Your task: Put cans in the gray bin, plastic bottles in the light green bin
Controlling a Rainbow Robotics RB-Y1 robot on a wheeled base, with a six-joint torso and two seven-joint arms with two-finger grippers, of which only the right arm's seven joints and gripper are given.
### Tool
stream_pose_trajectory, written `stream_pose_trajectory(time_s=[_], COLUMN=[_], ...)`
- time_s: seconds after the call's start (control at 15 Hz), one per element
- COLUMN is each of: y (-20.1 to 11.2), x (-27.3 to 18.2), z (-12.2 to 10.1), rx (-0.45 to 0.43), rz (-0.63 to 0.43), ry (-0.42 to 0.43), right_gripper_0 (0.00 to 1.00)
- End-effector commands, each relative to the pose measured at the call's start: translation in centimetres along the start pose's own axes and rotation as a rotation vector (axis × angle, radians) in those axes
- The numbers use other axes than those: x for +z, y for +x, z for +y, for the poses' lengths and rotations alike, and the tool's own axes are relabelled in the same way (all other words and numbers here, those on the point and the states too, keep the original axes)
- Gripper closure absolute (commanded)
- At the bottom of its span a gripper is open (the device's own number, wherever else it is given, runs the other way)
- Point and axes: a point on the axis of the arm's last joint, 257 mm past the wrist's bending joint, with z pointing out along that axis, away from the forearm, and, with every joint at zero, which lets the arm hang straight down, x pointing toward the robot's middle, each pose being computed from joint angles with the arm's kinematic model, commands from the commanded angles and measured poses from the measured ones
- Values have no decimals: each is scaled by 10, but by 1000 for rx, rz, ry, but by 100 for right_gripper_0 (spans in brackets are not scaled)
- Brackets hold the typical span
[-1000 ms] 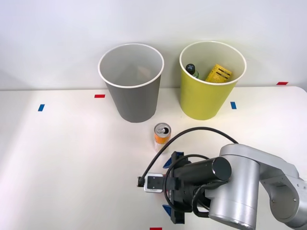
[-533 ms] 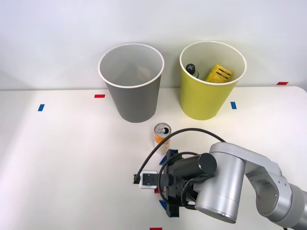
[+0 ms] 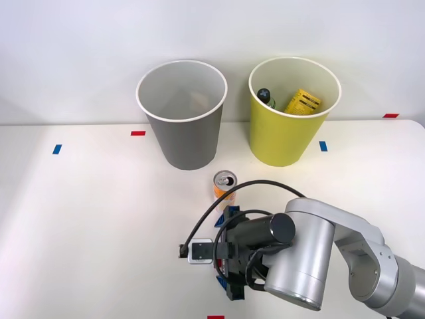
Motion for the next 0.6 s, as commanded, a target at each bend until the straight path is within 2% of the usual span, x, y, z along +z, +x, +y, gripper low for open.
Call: stream_pose_trajectory(time_s=[0.07,0.4,0.47,0.53,0.6], y=[6,12,12,12,10], x=[5,16,16,16,16], z=[-1,-4,-5,-5,-6], rx=[-5,6,2,-2,0], rz=[21,36,38,38,34], ry=[7,10,14,13,17], right_gripper_0=[0,0,5,49,100])
